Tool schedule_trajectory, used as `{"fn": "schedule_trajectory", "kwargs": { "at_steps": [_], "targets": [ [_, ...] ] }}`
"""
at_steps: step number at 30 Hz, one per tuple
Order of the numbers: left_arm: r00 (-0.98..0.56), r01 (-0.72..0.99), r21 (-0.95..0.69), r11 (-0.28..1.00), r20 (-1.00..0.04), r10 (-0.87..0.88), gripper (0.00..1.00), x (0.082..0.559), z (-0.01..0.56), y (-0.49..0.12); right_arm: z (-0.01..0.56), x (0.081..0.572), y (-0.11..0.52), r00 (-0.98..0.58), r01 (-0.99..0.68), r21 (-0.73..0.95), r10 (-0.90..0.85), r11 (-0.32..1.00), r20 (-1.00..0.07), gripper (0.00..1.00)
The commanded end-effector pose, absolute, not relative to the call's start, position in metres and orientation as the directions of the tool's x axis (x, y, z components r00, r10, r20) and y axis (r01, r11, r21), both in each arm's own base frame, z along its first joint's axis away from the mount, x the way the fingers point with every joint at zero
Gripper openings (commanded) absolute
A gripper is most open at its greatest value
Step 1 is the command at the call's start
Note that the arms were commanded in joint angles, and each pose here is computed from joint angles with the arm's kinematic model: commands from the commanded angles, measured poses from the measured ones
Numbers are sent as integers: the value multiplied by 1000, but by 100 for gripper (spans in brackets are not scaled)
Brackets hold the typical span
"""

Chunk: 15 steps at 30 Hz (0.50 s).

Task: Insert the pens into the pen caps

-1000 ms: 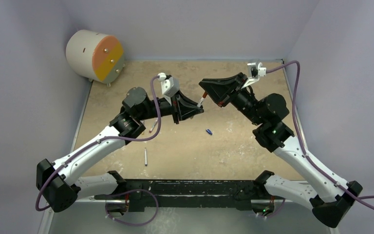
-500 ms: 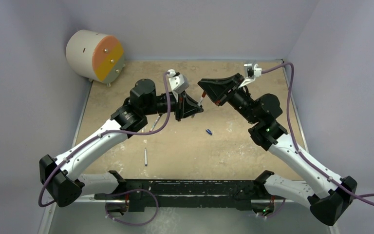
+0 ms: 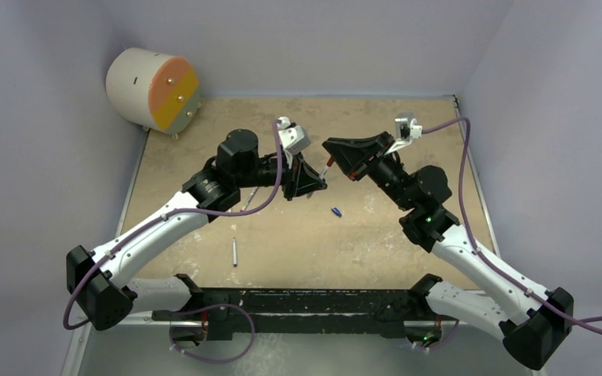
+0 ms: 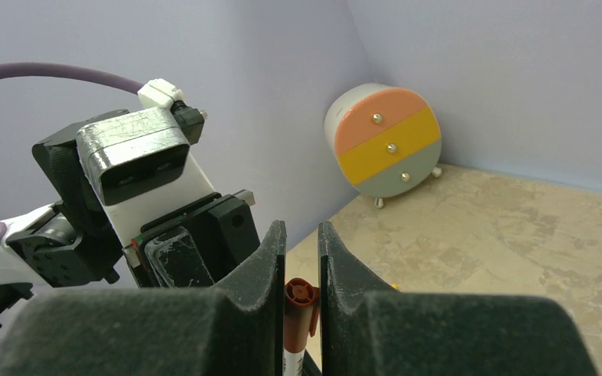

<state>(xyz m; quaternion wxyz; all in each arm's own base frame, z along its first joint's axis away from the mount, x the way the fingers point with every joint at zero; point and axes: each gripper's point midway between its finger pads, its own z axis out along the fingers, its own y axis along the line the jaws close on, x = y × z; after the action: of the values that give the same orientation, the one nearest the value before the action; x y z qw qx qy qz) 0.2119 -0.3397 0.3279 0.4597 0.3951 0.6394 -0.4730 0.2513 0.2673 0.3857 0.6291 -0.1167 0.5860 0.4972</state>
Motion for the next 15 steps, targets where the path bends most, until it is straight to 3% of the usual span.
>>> {"fn": "schedule_trajectory", "kwargs": {
  "at_steps": [1,7,15],
  "targets": [
    [216,962,118,248,-880,-422,0,201,519,-323,221,187,307,-643,-672,611,79,419,-762,0],
    [191,970,109,216,-894,-405,0,198,512,-327,245,183,304,-620,-684,611,125,398,-775,0],
    [17,980,-39,196,-961,-277,0,201,431,-332,360,223,263,-319,-692,443,308,570,-896,0]
  ]
}}
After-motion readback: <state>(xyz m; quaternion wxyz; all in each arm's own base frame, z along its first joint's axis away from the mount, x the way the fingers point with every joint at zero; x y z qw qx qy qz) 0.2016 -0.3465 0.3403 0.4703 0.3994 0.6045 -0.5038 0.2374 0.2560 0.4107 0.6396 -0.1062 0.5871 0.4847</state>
